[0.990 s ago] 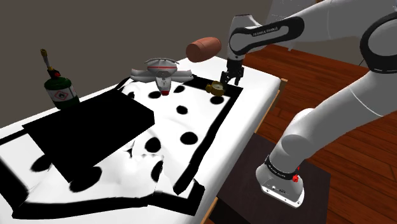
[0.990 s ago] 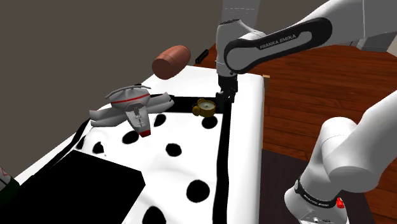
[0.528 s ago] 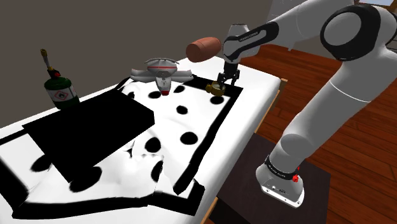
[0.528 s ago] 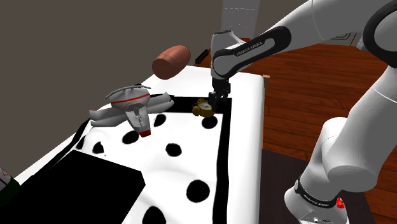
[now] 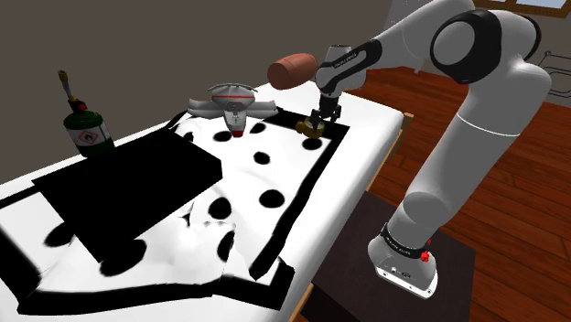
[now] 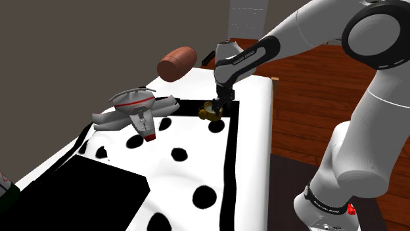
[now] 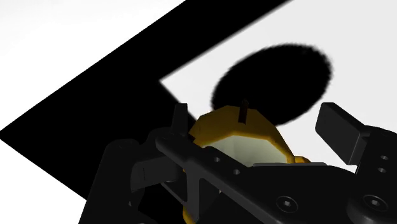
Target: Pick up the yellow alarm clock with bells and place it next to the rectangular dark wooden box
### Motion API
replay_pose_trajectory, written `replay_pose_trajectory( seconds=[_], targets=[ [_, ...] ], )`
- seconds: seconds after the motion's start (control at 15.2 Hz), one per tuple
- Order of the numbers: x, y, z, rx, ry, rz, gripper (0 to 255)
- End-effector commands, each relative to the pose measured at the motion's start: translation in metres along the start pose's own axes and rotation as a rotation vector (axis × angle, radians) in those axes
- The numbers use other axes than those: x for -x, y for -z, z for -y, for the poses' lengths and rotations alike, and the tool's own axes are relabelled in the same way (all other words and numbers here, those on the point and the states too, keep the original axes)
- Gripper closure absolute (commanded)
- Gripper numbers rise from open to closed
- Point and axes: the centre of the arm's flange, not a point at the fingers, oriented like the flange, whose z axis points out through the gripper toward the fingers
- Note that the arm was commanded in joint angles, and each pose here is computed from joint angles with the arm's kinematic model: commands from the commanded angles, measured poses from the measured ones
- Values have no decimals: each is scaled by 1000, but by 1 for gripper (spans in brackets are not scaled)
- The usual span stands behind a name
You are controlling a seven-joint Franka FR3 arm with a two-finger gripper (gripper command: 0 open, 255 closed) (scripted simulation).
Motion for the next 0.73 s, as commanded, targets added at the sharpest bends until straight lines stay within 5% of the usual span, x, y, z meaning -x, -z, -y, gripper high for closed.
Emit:
replay_pose_trajectory(
  seconds=[0.0, 0.59, 0.66],
  targets=[
    [-1, -11, -1, 0, 0, -1, 0],
    [-1, -19, -1, 0, 0, -1, 0],
    [-1, -19, -1, 0, 0, -1, 255]
  ],
)
